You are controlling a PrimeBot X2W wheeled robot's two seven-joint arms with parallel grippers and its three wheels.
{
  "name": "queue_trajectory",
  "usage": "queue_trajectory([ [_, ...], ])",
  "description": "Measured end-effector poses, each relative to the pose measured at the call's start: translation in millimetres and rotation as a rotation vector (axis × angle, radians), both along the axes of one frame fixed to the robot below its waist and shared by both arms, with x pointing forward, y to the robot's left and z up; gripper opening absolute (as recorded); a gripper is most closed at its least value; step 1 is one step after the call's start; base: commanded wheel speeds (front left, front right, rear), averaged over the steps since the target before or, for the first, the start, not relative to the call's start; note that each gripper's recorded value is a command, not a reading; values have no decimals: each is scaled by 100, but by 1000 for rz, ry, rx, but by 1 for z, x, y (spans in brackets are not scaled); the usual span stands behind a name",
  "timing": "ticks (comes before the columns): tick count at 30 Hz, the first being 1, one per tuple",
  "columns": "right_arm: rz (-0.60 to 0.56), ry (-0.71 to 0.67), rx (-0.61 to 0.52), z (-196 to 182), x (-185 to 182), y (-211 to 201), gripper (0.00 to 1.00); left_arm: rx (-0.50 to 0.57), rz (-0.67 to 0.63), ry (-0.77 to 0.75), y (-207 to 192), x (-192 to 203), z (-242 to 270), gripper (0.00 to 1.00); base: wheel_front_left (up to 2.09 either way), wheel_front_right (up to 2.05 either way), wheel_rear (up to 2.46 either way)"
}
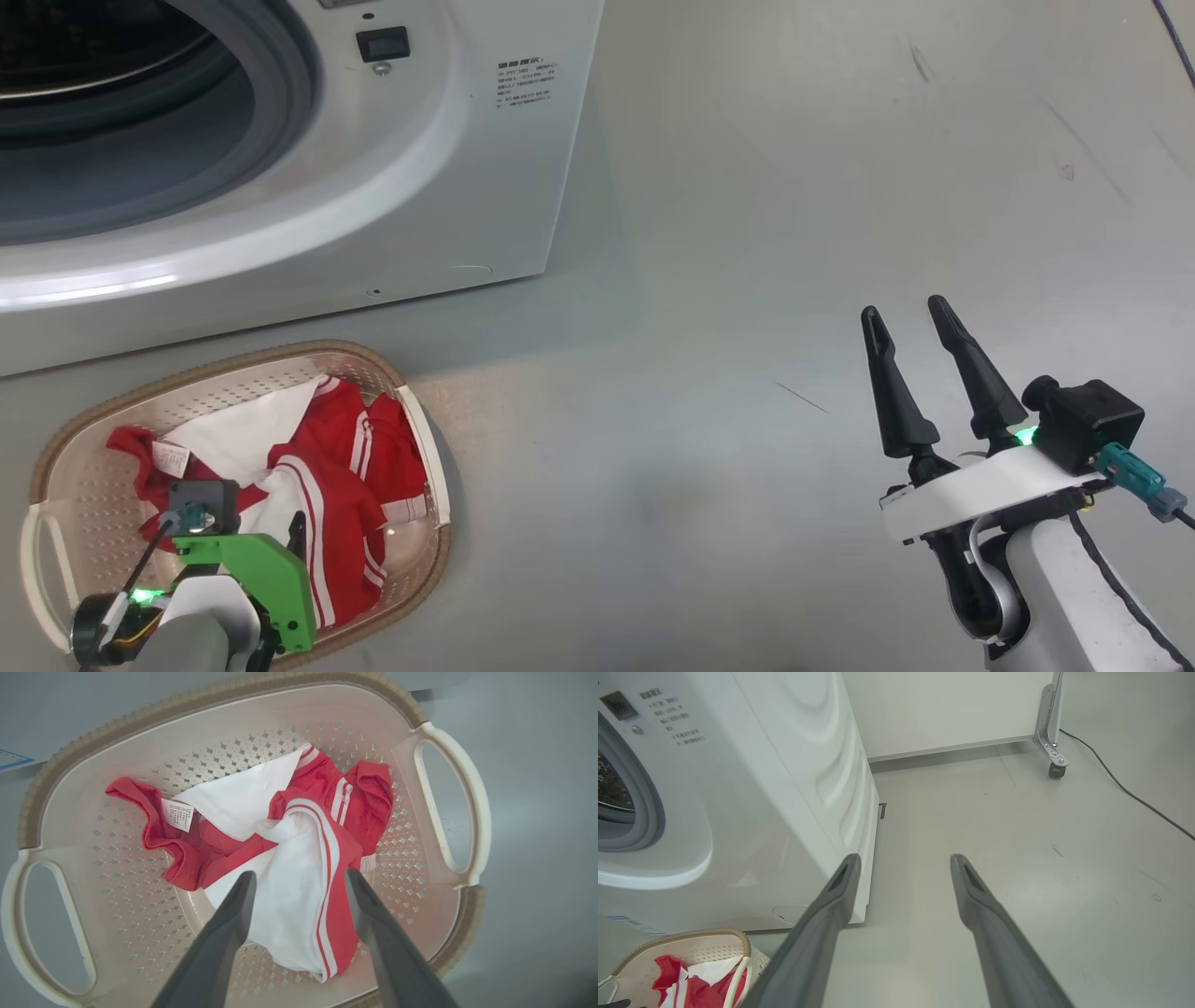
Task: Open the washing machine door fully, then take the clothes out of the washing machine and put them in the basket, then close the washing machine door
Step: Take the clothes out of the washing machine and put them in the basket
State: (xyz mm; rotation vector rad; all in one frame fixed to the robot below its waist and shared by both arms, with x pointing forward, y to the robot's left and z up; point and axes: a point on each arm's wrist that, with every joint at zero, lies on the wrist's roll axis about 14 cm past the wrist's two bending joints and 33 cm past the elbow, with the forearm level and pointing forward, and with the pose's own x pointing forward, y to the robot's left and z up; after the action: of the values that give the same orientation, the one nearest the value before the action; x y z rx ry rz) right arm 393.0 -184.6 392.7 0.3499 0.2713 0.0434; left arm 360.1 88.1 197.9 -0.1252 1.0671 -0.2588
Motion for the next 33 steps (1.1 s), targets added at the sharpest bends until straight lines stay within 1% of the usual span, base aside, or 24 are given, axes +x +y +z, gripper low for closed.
queue_trajectory([
  [6,15,-26,5,9,1,5,100,-7,27,-76,3,9,17,100,0,0,0],
  [7,21,-40,7,13,2,7,100,-27,46,-118,1,14,27,100,0,0,0],
  [13,35,-87,9,29,3,10,100,-65,78,-264,0,31,61,100,0,0,0],
  [22,54,-149,11,49,2,14,100,-113,110,-479,3,55,122,100,0,0,0],
  [29,93,-201,31,66,6,29,100,-130,152,-649,18,71,176,100,0,0,0],
  [33,111,-216,45,72,3,37,100,-143,173,-749,25,77,209,100,0,0,0],
])
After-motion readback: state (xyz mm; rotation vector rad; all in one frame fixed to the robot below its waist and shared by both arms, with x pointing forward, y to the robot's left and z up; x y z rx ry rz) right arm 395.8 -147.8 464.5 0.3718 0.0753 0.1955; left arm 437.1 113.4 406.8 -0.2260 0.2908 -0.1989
